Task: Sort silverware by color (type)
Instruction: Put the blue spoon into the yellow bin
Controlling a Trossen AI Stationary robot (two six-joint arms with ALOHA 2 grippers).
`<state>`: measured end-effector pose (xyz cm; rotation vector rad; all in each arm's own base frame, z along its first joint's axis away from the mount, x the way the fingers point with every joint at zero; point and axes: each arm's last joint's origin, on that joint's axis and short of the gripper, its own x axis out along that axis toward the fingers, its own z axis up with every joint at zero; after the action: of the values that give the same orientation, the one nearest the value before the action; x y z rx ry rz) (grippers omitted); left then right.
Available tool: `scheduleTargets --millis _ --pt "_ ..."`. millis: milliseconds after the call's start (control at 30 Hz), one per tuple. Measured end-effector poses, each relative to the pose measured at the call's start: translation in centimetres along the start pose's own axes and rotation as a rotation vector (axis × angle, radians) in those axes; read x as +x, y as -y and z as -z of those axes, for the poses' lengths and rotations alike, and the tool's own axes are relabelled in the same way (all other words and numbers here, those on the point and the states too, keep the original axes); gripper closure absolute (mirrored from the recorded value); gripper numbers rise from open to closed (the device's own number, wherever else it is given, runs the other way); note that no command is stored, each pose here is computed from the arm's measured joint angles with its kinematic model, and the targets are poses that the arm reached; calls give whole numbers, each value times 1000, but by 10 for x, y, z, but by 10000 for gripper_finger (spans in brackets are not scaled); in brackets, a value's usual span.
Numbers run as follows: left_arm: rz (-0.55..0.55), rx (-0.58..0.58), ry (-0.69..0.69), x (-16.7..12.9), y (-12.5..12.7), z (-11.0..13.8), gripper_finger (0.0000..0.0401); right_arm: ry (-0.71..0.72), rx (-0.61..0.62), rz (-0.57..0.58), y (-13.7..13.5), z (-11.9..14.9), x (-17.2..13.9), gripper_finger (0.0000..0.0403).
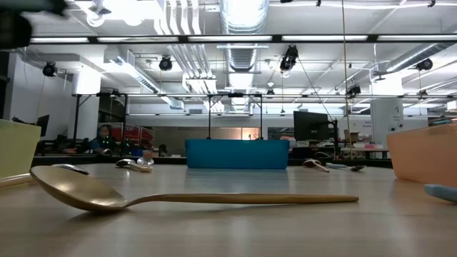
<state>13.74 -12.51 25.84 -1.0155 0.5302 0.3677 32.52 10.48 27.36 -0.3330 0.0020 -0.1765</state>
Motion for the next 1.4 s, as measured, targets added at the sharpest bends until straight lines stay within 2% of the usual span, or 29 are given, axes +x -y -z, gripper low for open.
scheduleTargets --millis 133,267,433,667,833,1133,1333,1400 --pt "-98 -50 -59 -14 -17 6 385 -156 -27 45 -2 15 -1 223" --pt "-157 -48 -150 -19 -24 11 385 -276 29 97 1 30 0 223" --pt "-234 -30 -206 -12 -28 20 385 -288 85 120 1 35 3 223" --pt "-349 -33 -260 -1 -32 37 384 -276 91 151 10 30 9 223" --pt "-405 -17 -271 -6 -39 44 384 -274 86 171 18 29 14 223" --pt "-351 86 -225 -17 -53 54 386 -277 125 213 29 32 19 223" --pt "-311 65 -130 -14 -58 54 386 -245 152 250 40 25 26 223" --pt "-315 91 -132 -13 -58 55 387 -237 150 253 42 21 27 223"
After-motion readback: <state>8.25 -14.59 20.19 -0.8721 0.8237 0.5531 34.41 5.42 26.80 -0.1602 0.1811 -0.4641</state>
